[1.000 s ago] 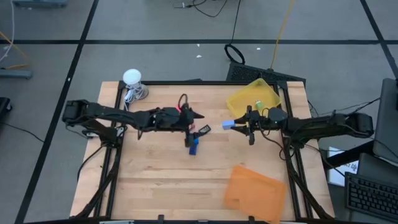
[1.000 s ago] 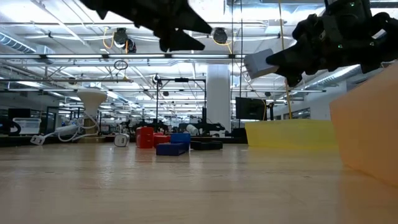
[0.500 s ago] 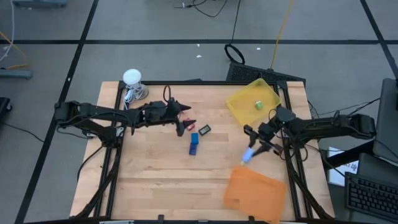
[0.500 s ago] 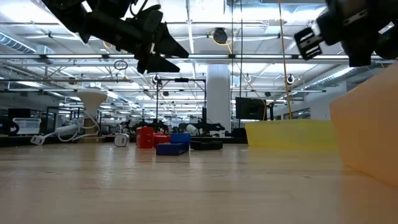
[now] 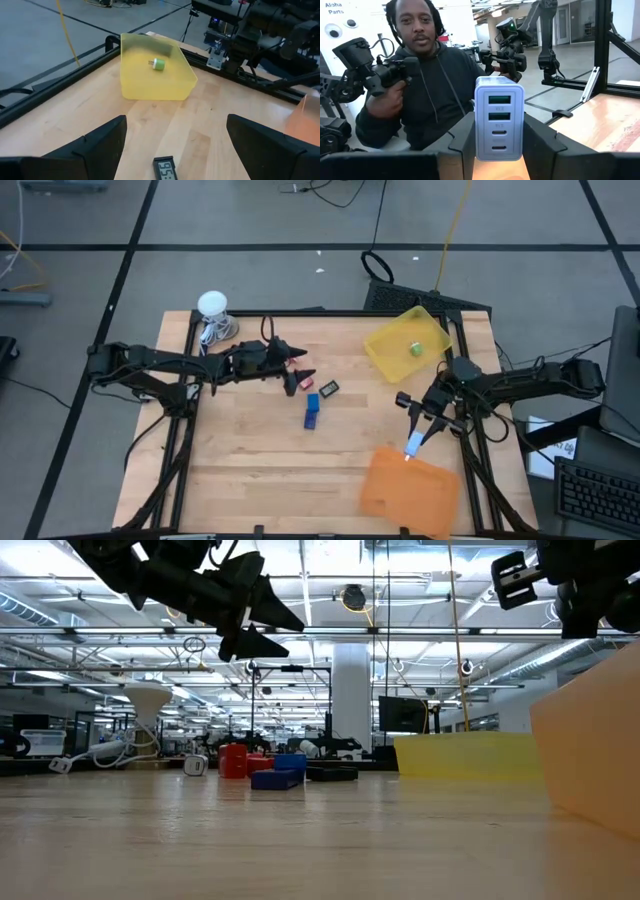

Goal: Pick & Place Office items
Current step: Put the light purple charger adapter into the yellow bin

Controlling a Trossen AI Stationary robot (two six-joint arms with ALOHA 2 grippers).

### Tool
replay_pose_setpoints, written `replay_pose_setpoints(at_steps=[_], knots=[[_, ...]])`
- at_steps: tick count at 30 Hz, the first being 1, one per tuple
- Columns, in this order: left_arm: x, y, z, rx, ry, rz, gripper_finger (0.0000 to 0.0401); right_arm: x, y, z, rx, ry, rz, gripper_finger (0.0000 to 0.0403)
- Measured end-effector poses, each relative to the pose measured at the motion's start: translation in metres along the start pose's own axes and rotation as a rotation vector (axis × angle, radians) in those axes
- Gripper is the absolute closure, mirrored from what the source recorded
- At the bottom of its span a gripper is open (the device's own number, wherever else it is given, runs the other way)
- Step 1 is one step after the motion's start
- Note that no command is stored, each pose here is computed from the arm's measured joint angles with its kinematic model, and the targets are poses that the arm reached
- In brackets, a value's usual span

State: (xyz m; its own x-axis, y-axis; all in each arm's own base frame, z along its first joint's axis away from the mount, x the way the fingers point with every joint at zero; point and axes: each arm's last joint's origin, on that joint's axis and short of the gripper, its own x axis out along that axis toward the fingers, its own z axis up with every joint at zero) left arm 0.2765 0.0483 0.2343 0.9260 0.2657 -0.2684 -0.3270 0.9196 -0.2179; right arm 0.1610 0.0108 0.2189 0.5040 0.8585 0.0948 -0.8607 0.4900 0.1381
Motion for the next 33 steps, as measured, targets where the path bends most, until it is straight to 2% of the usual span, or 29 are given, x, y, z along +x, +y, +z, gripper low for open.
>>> replay_pose_setpoints(at_steps=[12,15,22,33], knots=[[0.000,0.000,0.002,-0.008,-0.019,-0.005,0.0048,0.000,0.000,0.000,0.000,0.000,-0.001,0.0291],[0.000,-0.001,0.002,-0.008,-0.022,-0.005,0.0044,0.000,-0.002,0.000,0.013,-0.013,-0.051,0.0291],[0.000,-0.001,0.004,-0.017,-0.045,-0.012,0.0048,-0.008,-0.015,-0.010,0.084,-0.004,-0.312,0.0291],[0.000,-0.001,0.005,-0.018,-0.049,-0.013,0.0039,-0.040,-0.037,-0.025,0.138,0.039,-0.970,0.0291]])
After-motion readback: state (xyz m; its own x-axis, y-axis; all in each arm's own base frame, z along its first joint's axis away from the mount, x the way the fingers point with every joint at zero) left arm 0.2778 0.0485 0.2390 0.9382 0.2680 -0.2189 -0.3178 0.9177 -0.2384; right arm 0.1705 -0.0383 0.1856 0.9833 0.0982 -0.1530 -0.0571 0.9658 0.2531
